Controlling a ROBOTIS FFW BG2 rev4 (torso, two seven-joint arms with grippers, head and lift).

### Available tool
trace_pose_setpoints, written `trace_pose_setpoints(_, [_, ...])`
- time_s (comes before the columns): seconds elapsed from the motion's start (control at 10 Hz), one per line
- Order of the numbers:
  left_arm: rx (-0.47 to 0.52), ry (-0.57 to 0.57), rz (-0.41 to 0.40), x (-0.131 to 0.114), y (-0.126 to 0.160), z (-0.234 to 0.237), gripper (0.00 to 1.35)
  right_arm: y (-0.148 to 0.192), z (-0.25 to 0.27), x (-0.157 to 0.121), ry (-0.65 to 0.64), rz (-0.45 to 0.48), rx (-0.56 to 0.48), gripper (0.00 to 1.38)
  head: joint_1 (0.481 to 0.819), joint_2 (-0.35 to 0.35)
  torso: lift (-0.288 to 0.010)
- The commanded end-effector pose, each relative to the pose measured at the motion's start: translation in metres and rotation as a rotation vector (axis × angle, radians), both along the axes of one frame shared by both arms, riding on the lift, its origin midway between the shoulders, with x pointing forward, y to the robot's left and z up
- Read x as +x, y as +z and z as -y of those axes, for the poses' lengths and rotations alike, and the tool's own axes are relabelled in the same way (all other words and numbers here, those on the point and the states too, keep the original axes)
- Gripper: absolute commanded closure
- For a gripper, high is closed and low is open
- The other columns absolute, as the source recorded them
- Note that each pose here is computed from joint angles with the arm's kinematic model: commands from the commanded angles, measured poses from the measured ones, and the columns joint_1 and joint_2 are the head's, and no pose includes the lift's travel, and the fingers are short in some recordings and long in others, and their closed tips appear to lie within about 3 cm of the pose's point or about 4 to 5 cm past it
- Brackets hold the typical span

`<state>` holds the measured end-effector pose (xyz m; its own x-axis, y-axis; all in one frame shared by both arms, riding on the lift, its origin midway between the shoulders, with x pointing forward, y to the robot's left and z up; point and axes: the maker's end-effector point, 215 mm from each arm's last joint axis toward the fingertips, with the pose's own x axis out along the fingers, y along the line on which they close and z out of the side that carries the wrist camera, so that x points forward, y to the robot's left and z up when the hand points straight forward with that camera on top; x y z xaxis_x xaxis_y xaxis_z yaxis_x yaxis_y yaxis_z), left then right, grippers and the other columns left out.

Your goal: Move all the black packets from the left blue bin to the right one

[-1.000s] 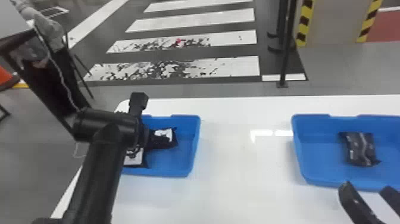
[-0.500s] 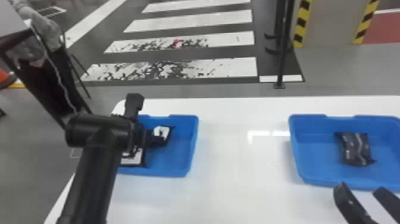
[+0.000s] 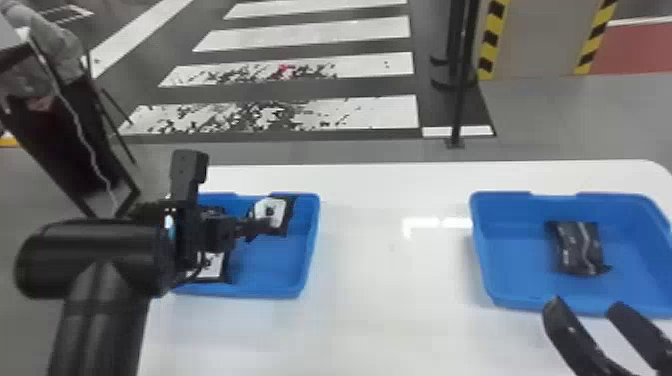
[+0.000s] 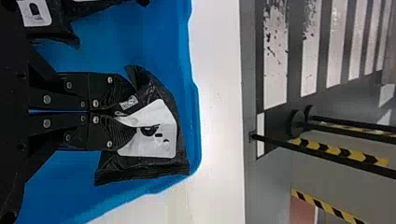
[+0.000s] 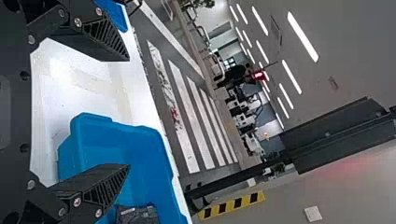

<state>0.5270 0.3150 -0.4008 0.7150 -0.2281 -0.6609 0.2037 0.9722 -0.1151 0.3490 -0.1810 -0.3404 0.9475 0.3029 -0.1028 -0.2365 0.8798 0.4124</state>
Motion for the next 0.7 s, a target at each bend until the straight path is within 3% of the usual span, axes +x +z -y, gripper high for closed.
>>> trace_pose_setpoints(0.0, [-0.047, -0.065, 0.079, -0.02, 0.035, 0.029, 1.2, 0.005, -0.007, 0.002, 0.024, 0.004, 0.019, 0.23, 0.695, 0.171, -0.14])
trace_pose_setpoints(0.3, [-0.202, -0.27, 0.185, -0.05, 0.079, 0.127, 1.2, 0.017, -0.029, 0.014, 0.104, 0.024, 0.061, 0.23, 0.695, 0.111, -0.14])
trace_pose_setpoints(0.6, [-0.329, -0.452, 0.186, -0.079, 0.092, 0.217, 1.2, 0.048, -0.066, 0.041, 0.202, 0.107, 0.131, 0.23, 0.695, 0.023, -0.14])
